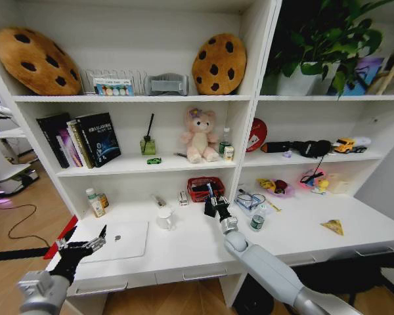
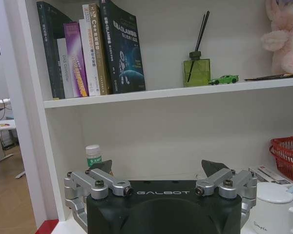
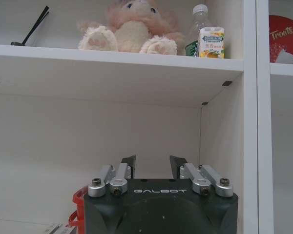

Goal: Organize the objects on the table.

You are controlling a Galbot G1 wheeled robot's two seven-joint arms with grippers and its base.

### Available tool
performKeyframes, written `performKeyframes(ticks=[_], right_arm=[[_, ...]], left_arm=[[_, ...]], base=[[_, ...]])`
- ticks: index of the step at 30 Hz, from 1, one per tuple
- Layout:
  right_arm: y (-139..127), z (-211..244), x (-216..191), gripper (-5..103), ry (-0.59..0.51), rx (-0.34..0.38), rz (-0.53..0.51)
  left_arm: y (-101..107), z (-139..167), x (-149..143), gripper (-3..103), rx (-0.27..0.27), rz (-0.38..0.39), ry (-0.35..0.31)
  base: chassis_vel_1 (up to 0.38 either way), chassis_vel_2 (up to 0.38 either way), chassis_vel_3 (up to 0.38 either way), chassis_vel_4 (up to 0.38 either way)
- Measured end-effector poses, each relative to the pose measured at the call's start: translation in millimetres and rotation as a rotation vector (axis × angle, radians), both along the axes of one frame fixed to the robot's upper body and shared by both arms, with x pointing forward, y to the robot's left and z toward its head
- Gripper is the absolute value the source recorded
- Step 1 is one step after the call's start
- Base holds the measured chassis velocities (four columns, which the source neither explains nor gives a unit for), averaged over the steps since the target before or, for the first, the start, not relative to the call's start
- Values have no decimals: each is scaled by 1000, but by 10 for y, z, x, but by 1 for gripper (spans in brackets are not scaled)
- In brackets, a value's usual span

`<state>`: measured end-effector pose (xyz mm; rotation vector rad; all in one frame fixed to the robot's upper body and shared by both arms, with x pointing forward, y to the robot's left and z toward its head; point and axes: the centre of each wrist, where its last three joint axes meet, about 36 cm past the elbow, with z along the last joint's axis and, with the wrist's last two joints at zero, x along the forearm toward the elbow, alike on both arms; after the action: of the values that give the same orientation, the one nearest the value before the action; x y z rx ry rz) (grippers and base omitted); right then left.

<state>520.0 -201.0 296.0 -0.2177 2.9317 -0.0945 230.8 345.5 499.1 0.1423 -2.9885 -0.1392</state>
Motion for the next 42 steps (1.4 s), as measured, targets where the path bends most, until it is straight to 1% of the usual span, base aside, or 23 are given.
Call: performKeyframes(ticks=[1,2,3,5,7,8,12,14,16,17,19,21,22,23,24,29,30,32,36,38,39,41,42], right_arm=[[0,0,0,40,0,0,0],[2,1,3,45,-1,0,0],[-11,16,0,56,-4,-1,-1],[-18,25,-4,56,-6,-1,-1],[-45,105,-35,67,-14,1,-2],[-45,105,-35,67,-14,1,-2],[-106,404,-100,83,-19,3,-3],[-147,605,-231,94,35,-3,-2],[-149,666,-319,97,81,2,7],[-149,666,-319,97,81,2,7],[-66,867,-617,100,226,58,50],[-51,908,-682,100,257,71,59],[10,1081,-899,100,365,116,89],[10,1081,-899,100,365,116,89],[17,1155,-997,100,435,114,87],[17,1181,-1029,100,539,113,75],[33,1191,-977,100,592,149,89],[43,1203,-912,100,621,175,99],[52,1211,-810,100,596,168,84],[-39,1248,-935,100,485,81,28],[-39,1248,-935,100,485,81,28],[-192,1317,-1117,100,409,7,-12],[-192,1317,-1117,100,409,7,-12]], left_arm=[[0,0,0,100,0,0,0],[0,0,0,100,0,0,0],[0,0,0,100,0,0,0],[0,0,0,100,0,0,0],[0,0,0,100,0,0,0],[0,0,0,100,0,0,0],[0,0,0,100,0,0,0],[0,0,0,100,0,0,0],[0,0,0,100,0,0,0],[0,0,0,100,0,0,0],[0,0,0,100,0,0,0],[0,0,0,100,0,0,0],[0,0,0,100,0,0,0],[0,0,0,100,0,0,0],[0,0,0,100,0,0,0],[0,0,0,100,0,0,0],[0,0,0,100,0,0,0],[0,0,0,100,0,0,0],[0,0,0,100,0,0,0],[0,0,0,100,0,0,0],[0,0,0,100,0,0,0],[0,0,0,100,0,0,0],[0,0,0,100,0,0,0]], base=[[0,0,0,0],[0,0,0,0],[0,0,0,0],[0,0,0,0],[0,0,0,0],[0,0,0,0],[0,0,0,0],[0,0,0,0],[0,0,0,0],[0,0,0,0],[0,0,0,0],[0,0,0,0],[0,0,0,0],[0,0,0,0],[0,0,0,0],[0,0,0,0],[0,0,0,0],[0,0,0,0],[0,0,0,0],[0,0,0,0],[0,0,0,0],[0,0,0,0],[0,0,0,0]])
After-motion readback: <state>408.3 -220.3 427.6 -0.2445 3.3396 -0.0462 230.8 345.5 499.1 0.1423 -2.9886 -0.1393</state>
